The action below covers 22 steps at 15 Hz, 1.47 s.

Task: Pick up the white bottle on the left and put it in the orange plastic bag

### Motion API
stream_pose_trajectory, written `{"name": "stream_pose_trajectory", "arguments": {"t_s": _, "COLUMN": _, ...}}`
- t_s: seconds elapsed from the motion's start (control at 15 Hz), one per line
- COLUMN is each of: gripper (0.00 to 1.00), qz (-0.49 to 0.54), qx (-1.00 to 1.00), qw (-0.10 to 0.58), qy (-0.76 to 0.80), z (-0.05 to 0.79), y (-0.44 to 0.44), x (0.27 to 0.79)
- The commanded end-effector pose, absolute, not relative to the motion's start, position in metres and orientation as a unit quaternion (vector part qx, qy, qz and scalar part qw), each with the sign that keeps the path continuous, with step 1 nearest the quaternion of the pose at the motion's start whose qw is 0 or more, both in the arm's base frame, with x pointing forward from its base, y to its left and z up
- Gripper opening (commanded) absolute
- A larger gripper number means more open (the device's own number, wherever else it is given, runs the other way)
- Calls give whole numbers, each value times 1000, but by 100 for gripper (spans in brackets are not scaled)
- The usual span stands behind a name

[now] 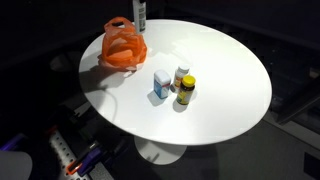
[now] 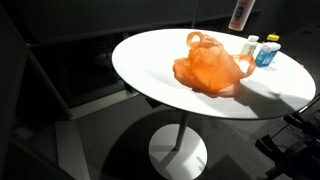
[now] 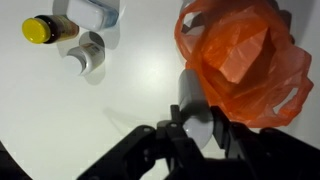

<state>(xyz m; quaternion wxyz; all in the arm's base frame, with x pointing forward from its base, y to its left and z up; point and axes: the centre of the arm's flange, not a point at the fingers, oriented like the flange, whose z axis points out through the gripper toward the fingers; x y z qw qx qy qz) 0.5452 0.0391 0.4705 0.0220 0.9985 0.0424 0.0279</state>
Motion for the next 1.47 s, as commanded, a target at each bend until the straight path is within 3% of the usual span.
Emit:
{"name": "stream_pose_trajectory", "arguments": {"t_s": 0.0, "gripper": 10, "qz": 29, "qx": 995, "qw": 14, "qy": 92, "z": 471, "y": 66, "x": 528}}
{"name": "stream_pose_trajectory", "arguments": {"t_s": 0.47, "gripper": 10, "qz": 12, "qx": 990, "qw": 16, "qy": 141, "z": 422, "y": 105, "x": 519}}
{"name": "stream_pose_trajectory", "arguments": {"t_s": 1.4, "gripper": 10, "qz": 58, "qx": 991, "qw": 19, "qy": 120, "z": 336, "y": 104, "x": 532}}
